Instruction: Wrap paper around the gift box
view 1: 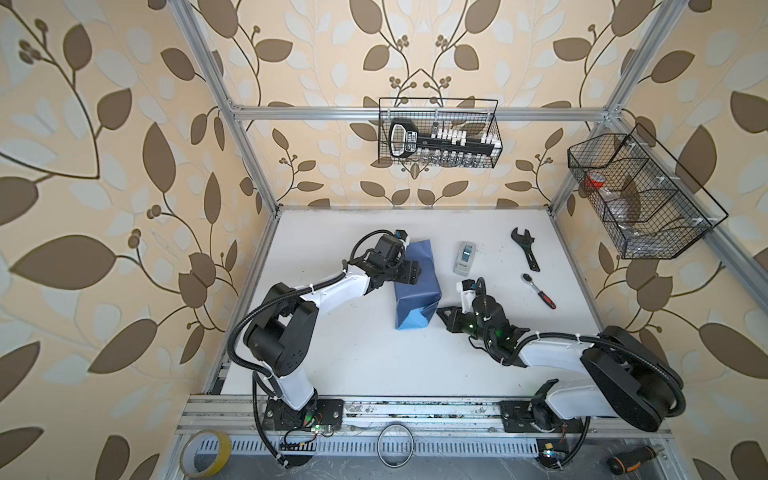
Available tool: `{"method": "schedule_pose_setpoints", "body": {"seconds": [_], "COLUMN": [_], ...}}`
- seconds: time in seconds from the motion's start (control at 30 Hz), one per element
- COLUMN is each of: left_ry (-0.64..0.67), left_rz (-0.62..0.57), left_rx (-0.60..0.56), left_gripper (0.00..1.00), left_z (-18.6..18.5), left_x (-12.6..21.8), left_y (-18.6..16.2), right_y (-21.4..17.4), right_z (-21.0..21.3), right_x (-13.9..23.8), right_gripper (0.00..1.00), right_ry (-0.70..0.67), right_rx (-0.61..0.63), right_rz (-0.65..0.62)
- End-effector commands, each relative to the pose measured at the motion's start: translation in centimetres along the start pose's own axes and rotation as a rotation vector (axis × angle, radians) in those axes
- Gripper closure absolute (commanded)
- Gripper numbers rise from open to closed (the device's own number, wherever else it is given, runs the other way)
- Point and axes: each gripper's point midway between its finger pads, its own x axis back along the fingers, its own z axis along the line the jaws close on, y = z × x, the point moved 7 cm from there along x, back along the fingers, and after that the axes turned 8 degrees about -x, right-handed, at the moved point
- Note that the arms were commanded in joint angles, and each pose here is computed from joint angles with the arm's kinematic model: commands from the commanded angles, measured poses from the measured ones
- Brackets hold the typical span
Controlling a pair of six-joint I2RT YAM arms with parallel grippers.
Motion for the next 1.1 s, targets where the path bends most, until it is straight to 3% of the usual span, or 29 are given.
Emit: {"method": "schedule_pose_setpoints", "body": {"seconds": [0.0,0.07,0.17,0.37,0.67,1.07], "left_ry": [0.081,0.108,0.127,0.056,-0.114,-0.174], "left_rz": [-0.088,-0.088,-0.047,0.095,0.152,0.133], "left_rx": [0.049,0.084,0.151,0.215,0.232,0.217], "left_gripper": [0.2,0.23,0.35,0.58,0.76,0.82], "left_z": [0.7,1.4,2.6,2.5,1.0,-1.2], "left_x": [4.6,6.3,7.8,7.3,3.9,2.0], "left_y": [0.3,-1.5,-4.9,-10.1,-13.0,-12.7], "right_y": [1.3,2.7,4.9,7.4,6.6,5.0], "right_z": [-0.6,-0.2,0.8,2.2,1.8,2.0], "right_x": [0.6,0.4,-0.4,-3.6,-5.6,-5.8], "right_gripper": [0.7,0.61,0.54,0.44,0.46,0.48], "right_ry": [-0.052,-0.071,-0.08,-0.019,-0.004,-0.004], "right_rx": [0.057,0.078,0.083,0.041,0.009,0.008], "right_rz": [0.016,0.01,-0.012,0.007,0.058,0.086]}}
